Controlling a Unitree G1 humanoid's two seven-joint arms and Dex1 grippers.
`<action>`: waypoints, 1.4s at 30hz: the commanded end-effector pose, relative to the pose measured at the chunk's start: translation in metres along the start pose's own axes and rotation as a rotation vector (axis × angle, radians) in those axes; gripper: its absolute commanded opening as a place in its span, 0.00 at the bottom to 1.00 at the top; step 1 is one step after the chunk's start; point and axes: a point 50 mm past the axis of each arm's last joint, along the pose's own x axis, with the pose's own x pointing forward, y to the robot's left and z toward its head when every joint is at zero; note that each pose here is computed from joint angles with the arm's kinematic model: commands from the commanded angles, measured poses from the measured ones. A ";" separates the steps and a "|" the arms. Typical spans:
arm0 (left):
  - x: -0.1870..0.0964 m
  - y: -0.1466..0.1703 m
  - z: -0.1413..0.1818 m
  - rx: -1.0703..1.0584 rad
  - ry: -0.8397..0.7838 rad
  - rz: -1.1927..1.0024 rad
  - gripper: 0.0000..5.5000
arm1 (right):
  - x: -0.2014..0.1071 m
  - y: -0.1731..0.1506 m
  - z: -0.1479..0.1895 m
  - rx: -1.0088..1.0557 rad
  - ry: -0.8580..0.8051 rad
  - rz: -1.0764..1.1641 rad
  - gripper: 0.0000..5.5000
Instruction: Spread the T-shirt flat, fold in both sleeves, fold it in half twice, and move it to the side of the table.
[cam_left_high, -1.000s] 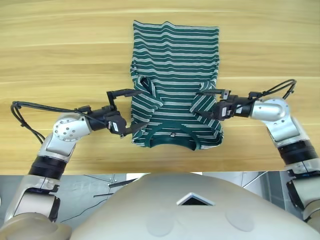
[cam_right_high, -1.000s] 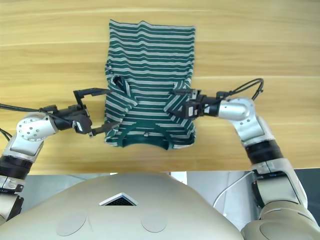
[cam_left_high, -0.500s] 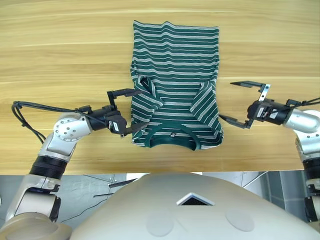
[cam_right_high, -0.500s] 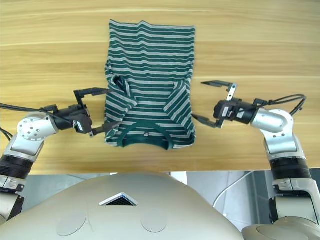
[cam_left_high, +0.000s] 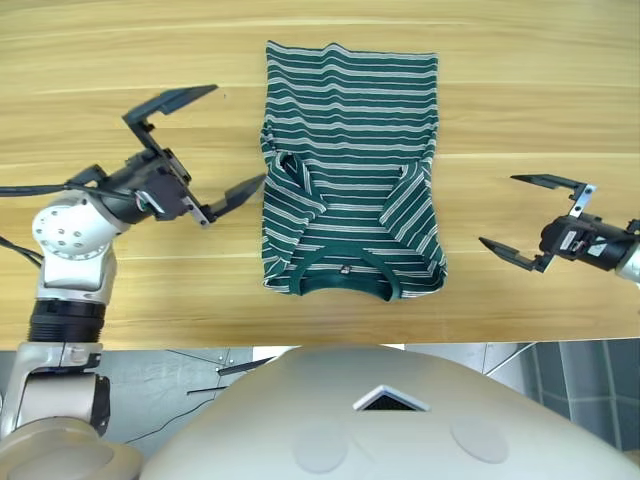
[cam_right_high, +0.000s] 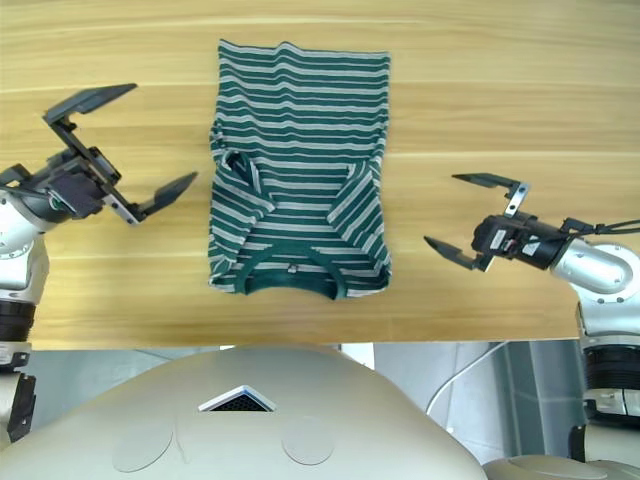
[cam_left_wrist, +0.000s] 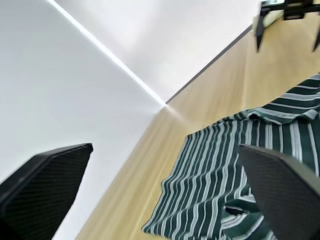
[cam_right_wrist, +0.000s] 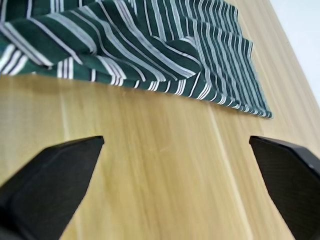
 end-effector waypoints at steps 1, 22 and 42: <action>-0.023 -0.017 -0.011 -0.045 0.123 -0.167 0.98 | -0.002 0.008 -0.004 0.005 0.022 0.063 0.98; -0.046 -0.085 -0.015 -0.199 0.222 -0.505 0.98 | 0.020 0.053 0.013 0.053 -0.133 0.284 0.98; -0.020 -0.112 -0.021 -0.240 0.157 -0.591 0.98 | 0.040 0.060 0.014 0.051 -0.162 0.326 0.83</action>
